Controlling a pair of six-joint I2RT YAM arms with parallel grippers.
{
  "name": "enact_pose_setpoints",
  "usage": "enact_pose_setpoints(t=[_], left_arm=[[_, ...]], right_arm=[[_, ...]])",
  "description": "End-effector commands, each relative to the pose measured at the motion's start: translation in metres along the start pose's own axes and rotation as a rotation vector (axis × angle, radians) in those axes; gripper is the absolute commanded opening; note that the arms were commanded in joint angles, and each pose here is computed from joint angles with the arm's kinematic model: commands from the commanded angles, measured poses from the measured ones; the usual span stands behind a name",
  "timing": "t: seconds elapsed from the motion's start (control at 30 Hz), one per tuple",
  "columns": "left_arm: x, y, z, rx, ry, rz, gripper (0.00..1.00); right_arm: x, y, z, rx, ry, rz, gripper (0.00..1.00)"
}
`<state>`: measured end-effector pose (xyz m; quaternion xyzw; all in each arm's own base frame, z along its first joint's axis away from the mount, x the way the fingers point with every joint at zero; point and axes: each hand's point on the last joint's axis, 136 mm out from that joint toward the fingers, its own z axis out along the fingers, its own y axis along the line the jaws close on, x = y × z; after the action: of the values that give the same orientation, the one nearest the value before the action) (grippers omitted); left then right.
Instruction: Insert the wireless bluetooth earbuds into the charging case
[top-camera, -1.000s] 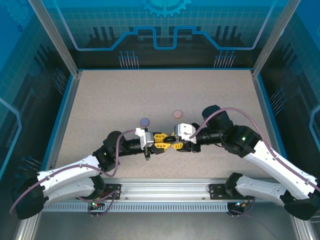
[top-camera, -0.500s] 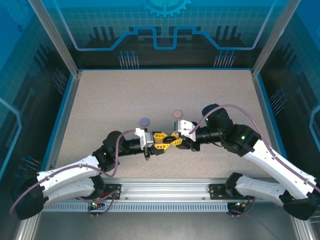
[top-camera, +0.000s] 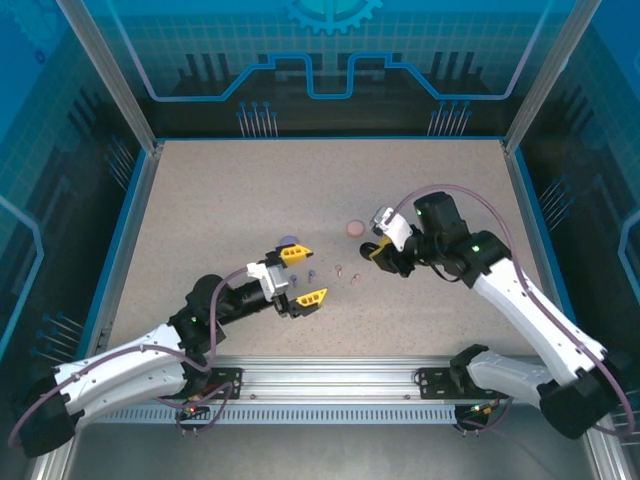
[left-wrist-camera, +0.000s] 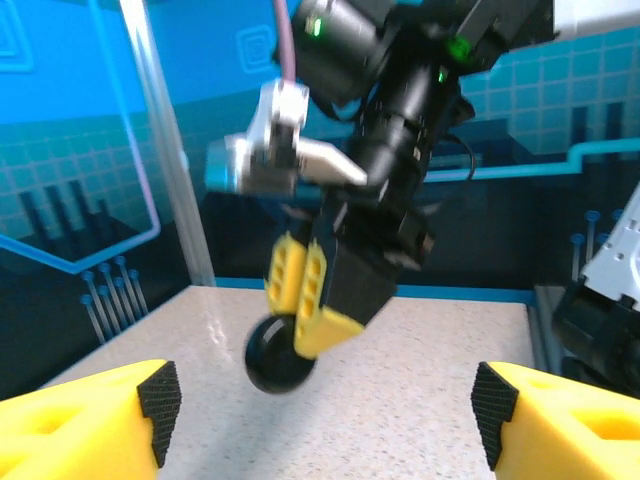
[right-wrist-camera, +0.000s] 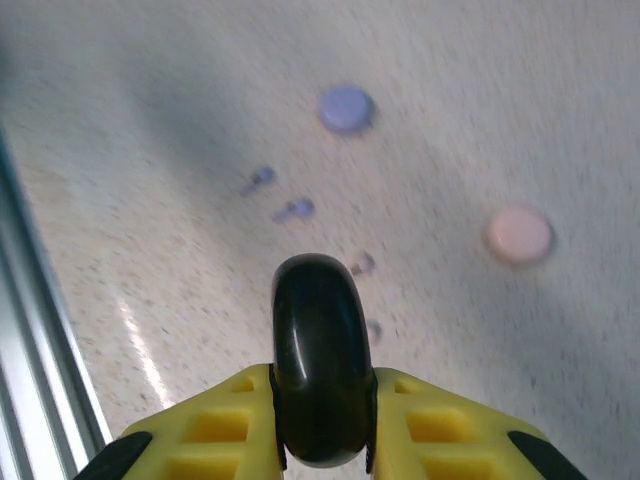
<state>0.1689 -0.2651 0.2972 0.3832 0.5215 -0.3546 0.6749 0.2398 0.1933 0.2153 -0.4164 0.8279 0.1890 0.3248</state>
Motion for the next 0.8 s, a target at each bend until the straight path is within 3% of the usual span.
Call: enact_pose_setpoints(t=[0.0,0.3,0.77], left_arm=[[0.002,0.015,-0.008,-0.099,0.013,0.026,0.83],[-0.004,0.018,-0.014,-0.121,0.003,0.017,0.91],[-0.006,0.014,-0.012,-0.096,0.016,0.0,0.94]], right_arm=[[0.042,-0.024,0.02,0.048,0.18,0.133,0.22],[0.085,-0.054,0.069,-0.016,0.445,0.217,0.22],[0.116,-0.068,0.111,-0.144,0.623,0.327,0.24]])
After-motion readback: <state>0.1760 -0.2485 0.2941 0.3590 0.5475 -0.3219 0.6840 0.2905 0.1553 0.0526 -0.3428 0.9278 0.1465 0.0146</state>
